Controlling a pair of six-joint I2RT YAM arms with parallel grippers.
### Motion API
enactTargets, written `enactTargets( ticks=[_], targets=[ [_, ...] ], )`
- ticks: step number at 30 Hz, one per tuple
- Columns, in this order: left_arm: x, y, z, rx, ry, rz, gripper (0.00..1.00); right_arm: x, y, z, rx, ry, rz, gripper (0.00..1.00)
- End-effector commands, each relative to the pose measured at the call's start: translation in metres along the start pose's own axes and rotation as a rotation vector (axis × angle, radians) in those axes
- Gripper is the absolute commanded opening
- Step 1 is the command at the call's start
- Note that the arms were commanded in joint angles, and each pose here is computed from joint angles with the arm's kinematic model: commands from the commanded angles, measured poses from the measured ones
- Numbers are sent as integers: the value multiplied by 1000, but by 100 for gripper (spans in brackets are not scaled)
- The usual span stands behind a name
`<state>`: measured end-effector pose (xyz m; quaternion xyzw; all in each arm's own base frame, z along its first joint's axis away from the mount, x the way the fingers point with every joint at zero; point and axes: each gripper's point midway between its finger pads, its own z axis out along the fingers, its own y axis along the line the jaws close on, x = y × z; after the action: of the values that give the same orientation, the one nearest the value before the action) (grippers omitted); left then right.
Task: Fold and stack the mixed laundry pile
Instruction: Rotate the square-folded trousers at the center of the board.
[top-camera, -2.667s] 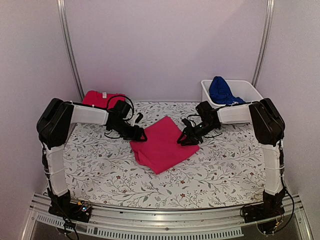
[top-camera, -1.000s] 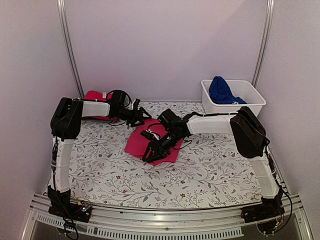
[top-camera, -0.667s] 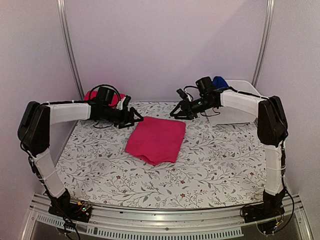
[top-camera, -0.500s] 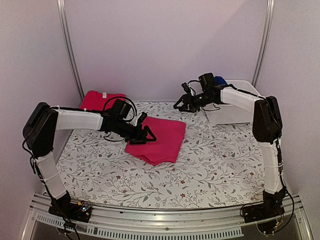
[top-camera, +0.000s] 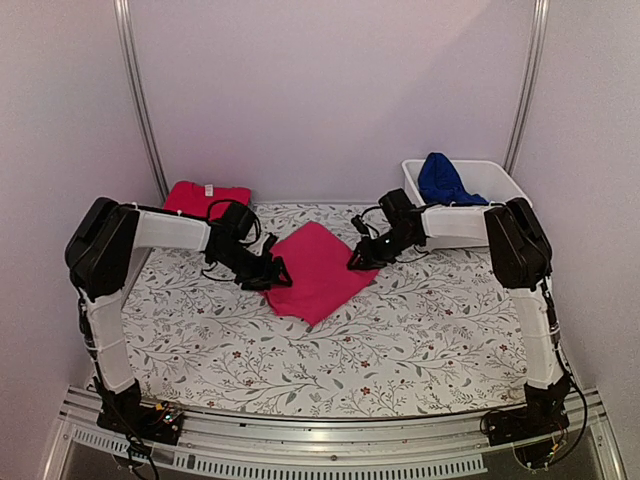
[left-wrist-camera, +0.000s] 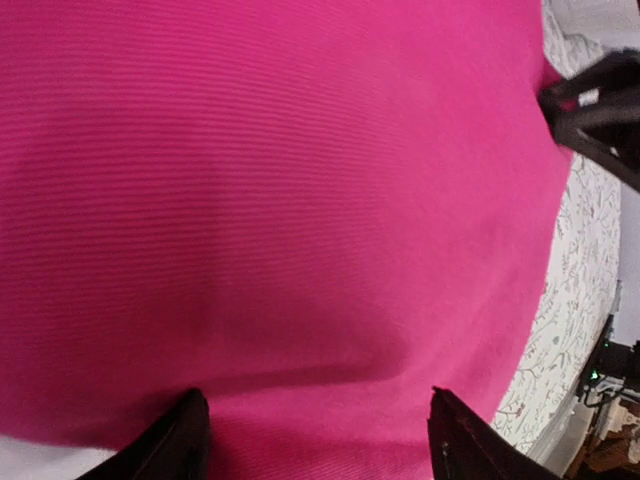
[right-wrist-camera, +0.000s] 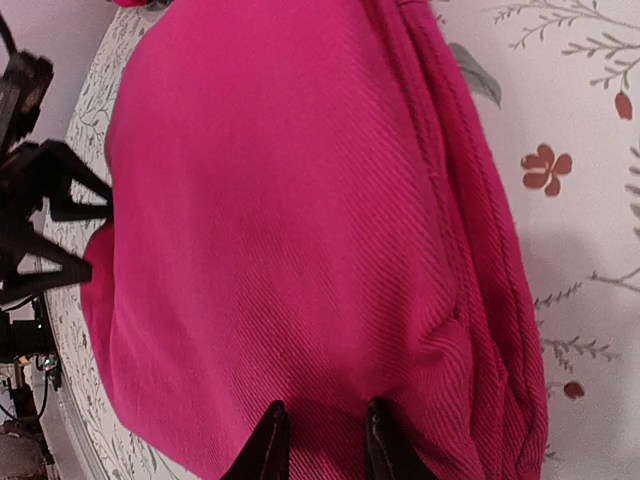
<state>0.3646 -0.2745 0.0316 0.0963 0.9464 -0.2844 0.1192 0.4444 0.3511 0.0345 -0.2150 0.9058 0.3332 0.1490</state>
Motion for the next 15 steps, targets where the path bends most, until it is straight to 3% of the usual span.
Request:
enactTargets(
  ticks=[1,4,8,11,15],
  targets=[
    [-30,65,0,-91,-12,-70,75,133,-9,7,33,328,152,26],
    [-51,64,0,-25,-33,-88,74,166,24,-7,-22,369,146,26],
    [-65,50,-13,29,-65,-79,75,172,43,-24,-49,354,173,30],
    [-63,54,-42,53,-125,-148,79,146,50,-45,21,291,133,34],
    [-57,56,-93,121,-293,-239,99,83,99,-82,29,63,-94,41]
  ],
)
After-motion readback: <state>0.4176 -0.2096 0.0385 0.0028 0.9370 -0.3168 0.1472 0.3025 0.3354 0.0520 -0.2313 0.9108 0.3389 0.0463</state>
